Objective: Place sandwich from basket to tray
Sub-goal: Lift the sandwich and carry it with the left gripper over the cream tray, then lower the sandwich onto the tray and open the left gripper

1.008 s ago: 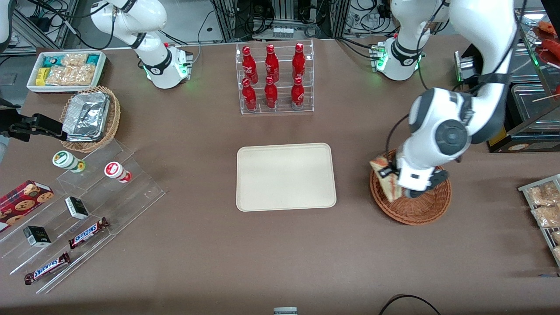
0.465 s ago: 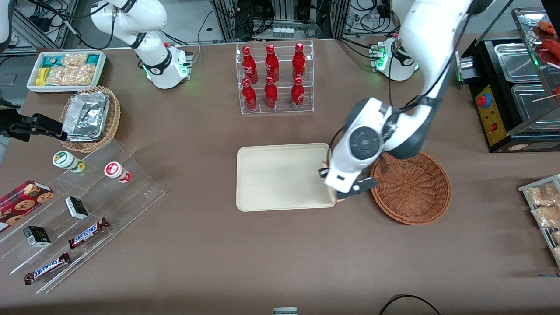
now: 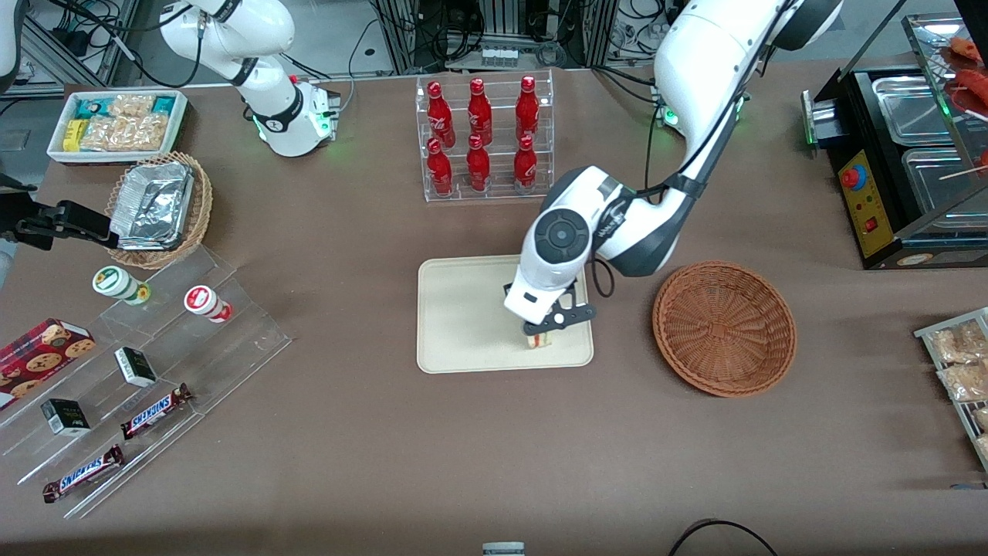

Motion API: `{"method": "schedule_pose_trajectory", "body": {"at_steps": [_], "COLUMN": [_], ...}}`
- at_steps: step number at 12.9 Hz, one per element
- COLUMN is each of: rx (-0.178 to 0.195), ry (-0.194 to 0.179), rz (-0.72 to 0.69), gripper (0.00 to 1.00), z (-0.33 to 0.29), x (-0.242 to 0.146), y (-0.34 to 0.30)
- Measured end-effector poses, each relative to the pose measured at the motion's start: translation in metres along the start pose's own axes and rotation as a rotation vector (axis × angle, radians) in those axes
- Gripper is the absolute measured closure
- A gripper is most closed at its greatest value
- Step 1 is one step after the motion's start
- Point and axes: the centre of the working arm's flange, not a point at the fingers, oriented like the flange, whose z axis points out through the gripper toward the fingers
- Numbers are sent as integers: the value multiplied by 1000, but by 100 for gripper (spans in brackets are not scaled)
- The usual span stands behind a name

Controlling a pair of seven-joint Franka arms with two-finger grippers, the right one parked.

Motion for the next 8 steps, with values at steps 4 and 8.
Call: {"method": "schedule_pose_trajectory", "body": {"at_steps": [4, 8], "rx": [-49, -40], "ry": [20, 4], "rz": [-20, -34], "gripper": [84, 84], "z": [25, 50], "x": [-16, -17], "y": [35, 44]}}
